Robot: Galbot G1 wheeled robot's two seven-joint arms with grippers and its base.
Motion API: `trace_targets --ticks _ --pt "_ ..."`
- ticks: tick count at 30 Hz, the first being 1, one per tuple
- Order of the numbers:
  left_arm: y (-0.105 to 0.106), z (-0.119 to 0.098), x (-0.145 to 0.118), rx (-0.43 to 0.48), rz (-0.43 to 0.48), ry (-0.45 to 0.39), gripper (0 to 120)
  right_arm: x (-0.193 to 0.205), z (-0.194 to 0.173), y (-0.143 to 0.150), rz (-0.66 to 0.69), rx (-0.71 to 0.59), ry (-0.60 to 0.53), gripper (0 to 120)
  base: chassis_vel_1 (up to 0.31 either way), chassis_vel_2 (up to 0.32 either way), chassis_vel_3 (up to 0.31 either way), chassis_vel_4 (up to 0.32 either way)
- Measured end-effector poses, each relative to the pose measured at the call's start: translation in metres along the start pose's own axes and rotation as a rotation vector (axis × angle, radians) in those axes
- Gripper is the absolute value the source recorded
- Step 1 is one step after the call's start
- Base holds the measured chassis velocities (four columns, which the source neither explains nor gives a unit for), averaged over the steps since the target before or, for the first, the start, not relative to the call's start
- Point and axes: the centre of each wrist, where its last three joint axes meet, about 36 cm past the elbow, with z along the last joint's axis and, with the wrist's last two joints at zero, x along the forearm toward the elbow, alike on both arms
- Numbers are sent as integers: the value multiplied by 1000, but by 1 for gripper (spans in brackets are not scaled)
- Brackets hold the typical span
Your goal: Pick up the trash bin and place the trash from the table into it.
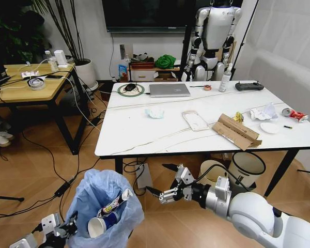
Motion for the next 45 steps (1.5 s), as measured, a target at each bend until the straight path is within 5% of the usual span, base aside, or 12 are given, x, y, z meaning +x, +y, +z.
trace_targets --ticks 10,18,26,38,45 --pt "3 1 -3 -25 19 -8 1 -6 -8 -12 83 -29 -53 100 0 0 0 0" --pt "3 -6 0 -41 47 -63 1 -48 -15 -75 401 -210 -123 100 0 0 0 0" --pt "-1 -10 7 -60 65 -99 1 -99 -42 -140 528 -253 -132 100 0 0 0 0" --pt "3 -7 13 -65 37 -111 1 -207 -38 -173 506 -269 -48 100 0 0 0 0" --pt "5 -10 13 -63 27 -125 1 -234 -22 -188 536 -187 -28 100 0 0 0 0"
